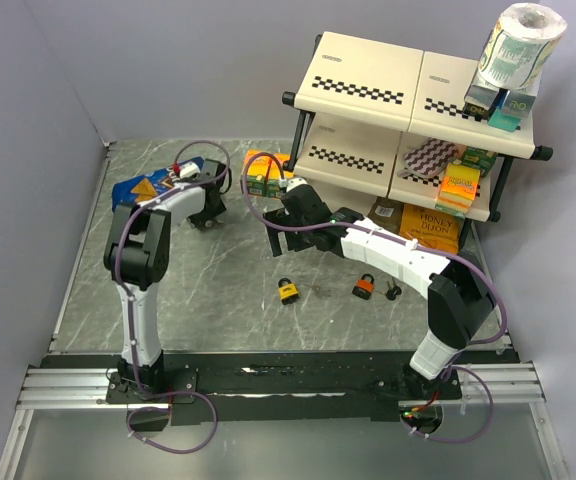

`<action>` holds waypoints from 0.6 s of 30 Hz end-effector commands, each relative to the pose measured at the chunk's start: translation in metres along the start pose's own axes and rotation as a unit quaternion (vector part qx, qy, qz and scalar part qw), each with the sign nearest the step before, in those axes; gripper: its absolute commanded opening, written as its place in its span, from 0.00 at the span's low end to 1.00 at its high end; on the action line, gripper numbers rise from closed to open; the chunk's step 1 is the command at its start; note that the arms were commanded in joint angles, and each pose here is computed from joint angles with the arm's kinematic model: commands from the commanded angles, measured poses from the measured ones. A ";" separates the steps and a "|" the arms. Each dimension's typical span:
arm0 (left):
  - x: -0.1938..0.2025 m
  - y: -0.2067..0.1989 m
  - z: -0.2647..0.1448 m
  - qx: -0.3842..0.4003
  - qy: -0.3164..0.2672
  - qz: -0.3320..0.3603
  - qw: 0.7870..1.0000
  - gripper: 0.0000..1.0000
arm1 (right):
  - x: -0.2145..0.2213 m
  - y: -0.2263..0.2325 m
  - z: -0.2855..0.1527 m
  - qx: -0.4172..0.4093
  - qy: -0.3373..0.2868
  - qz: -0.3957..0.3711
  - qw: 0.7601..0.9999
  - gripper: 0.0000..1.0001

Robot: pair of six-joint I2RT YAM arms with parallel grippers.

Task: Lock with the key
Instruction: Pick up the lock from the center of the board.

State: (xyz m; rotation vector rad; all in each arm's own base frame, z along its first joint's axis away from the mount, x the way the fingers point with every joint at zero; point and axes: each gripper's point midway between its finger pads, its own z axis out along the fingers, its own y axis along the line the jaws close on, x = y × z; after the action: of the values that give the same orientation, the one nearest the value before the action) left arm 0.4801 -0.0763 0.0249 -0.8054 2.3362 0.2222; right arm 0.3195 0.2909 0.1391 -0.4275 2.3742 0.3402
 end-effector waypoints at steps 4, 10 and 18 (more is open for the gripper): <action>0.077 0.027 -0.069 0.070 0.097 0.093 0.988 0.50 | -0.025 0.002 -0.024 -0.016 -0.043 0.001 0.999 1.00; 0.089 0.026 -0.103 0.126 0.107 0.088 0.982 0.59 | -0.024 -0.001 -0.027 -0.014 -0.048 -0.017 0.999 1.00; 0.101 0.018 -0.109 0.154 0.136 0.085 0.975 0.82 | -0.034 0.000 -0.028 -0.015 -0.057 -0.041 0.997 1.00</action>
State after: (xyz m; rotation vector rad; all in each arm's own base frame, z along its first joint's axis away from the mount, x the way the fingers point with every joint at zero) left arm 0.3423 -0.1350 0.0245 -0.5309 2.6533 -0.0592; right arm 0.3198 0.2879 0.1501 -0.4997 2.3309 0.3317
